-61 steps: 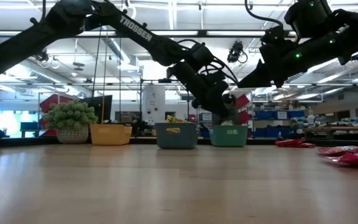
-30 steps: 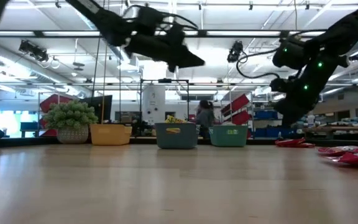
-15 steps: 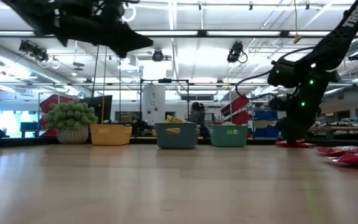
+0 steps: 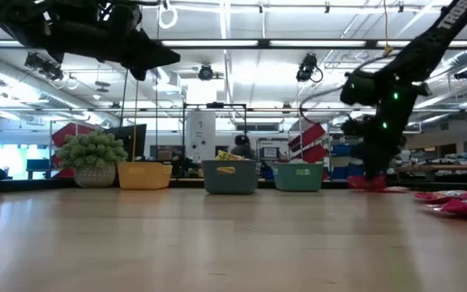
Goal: Sort candy
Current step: Put the red candy pack into the yellow bin
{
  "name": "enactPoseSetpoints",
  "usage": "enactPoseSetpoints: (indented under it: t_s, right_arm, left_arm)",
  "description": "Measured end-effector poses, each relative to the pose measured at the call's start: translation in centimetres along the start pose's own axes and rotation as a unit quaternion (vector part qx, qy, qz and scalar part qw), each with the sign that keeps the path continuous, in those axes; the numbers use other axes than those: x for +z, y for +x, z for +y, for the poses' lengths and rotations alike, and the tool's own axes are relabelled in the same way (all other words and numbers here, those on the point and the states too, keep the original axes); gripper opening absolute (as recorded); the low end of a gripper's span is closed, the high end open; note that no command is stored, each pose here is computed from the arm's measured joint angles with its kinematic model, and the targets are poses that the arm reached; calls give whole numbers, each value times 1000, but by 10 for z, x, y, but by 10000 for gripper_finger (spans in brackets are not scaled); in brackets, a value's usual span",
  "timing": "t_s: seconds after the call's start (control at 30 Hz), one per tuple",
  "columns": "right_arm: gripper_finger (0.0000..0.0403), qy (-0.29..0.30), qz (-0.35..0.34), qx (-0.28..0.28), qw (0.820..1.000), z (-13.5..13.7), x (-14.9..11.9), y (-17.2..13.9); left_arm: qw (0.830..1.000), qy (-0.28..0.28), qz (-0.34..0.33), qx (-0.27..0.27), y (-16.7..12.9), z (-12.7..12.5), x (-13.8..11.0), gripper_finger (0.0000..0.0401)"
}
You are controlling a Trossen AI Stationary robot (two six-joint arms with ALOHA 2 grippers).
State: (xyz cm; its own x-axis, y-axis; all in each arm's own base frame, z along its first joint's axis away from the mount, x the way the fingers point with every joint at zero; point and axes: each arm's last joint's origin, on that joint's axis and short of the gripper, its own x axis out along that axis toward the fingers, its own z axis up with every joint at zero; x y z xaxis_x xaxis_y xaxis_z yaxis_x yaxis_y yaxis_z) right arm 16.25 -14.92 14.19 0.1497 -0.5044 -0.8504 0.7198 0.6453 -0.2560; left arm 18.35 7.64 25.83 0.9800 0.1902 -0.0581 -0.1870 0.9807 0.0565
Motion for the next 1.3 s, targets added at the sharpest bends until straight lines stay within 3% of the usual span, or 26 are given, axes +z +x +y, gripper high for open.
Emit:
enactPoseSetpoints:
  t_s: [0.3, 0.6, 0.67, 0.8, 1.1, 1.3]
  right_arm:
    - [0, -13, -141, 130, 981, 25, 25, -67]
    - [0, -69, -253, 225, 938, 67, 35, -119]
    - [1, -78, -241, 231, 939, 74, 30, -121]
    - [25, -72, -184, 185, 963, 78, 18, -113]
    - [155, -86, -63, 96, 990, 74, 3, -52]
    - [200, -103, 24, 62, 992, 68, -5, -23]
  left_arm:
    - [999, 0, 21, -29, 6, -10, -6, 15]
    - [997, -7, 14, -82, 38, -31, -22, 95]
    - [996, -18, 25, -87, 43, -33, -27, 114]
    - [994, -28, 43, -93, 48, -36, -34, 133]
    - [994, -26, 27, -98, 48, -38, -31, 136]
    - [994, -28, 41, -99, 48, -39, -34, 136]
